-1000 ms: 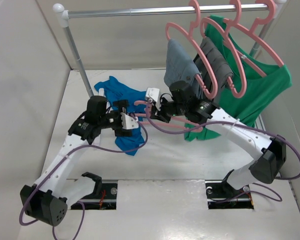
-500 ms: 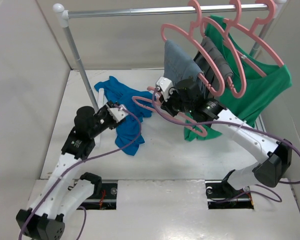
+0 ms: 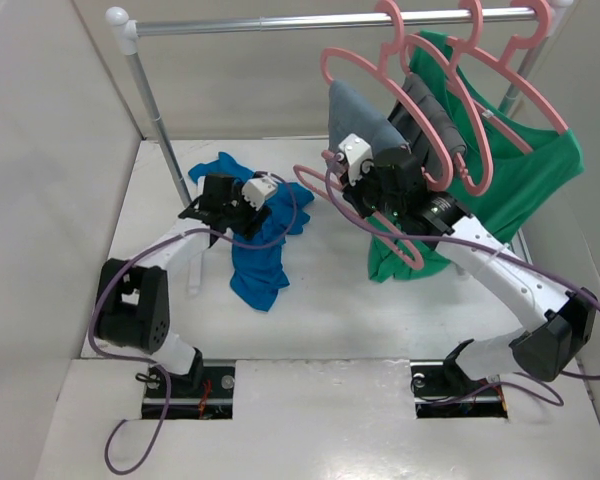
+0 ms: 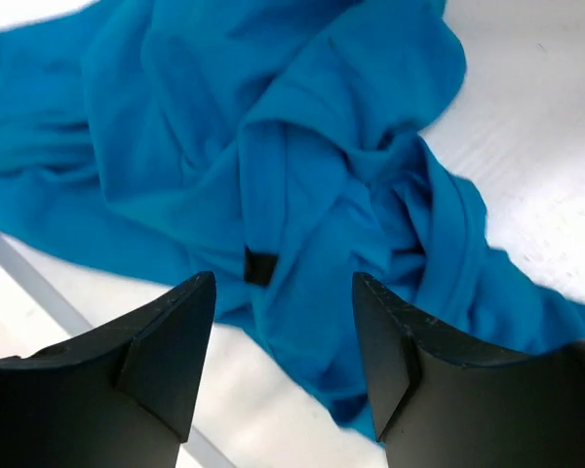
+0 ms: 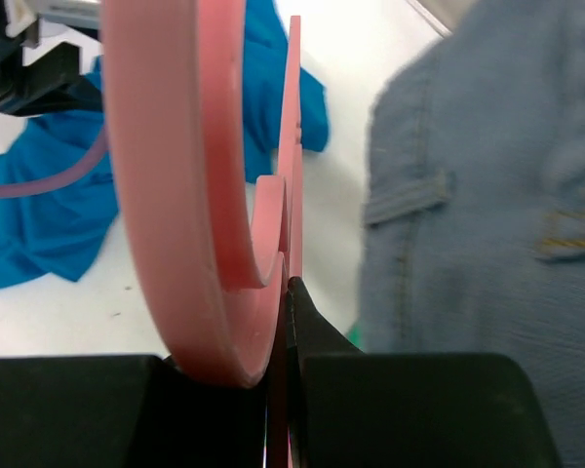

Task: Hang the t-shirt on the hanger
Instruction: Place tshirt on hanger

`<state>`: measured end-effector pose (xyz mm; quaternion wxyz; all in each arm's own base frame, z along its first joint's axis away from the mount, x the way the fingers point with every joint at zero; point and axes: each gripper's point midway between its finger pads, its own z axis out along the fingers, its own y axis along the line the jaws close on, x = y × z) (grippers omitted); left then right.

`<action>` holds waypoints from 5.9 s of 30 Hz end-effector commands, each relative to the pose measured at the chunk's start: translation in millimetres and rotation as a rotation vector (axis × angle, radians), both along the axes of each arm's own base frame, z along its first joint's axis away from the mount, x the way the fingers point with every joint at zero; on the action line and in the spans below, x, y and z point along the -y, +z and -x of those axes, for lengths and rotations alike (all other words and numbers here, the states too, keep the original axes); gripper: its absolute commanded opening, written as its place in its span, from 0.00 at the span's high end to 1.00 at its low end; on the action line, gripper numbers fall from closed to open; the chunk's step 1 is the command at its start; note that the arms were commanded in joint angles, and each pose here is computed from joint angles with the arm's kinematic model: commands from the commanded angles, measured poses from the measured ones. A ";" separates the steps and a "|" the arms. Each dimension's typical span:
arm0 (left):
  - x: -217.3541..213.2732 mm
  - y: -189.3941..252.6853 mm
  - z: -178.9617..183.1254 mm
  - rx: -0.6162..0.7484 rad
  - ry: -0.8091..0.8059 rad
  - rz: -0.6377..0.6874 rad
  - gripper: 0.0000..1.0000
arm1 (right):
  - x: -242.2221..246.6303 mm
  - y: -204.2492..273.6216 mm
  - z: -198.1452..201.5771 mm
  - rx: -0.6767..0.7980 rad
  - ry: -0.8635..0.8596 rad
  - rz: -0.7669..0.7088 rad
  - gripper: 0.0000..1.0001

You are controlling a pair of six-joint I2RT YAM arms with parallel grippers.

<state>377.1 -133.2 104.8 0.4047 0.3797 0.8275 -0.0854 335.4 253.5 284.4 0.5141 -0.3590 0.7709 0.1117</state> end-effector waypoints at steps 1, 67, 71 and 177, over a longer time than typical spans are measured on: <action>16.4 40.1 -46.3 0.194 -0.054 0.035 0.45 | 1.6 24.3 -8.4 0.058 -0.001 -0.084 1.00; 16.7 -20.1 139.6 -0.004 -0.690 -0.340 0.37 | -11.9 -2.9 44.3 0.010 0.261 -0.016 1.00; -0.4 -46.9 145.5 -0.103 -0.702 -0.399 0.37 | -10.2 -6.6 46.4 -0.006 0.261 -0.006 1.00; 135.0 8.1 133.4 0.139 -0.957 -0.179 0.08 | 38.8 19.3 63.1 -0.034 0.050 0.126 1.00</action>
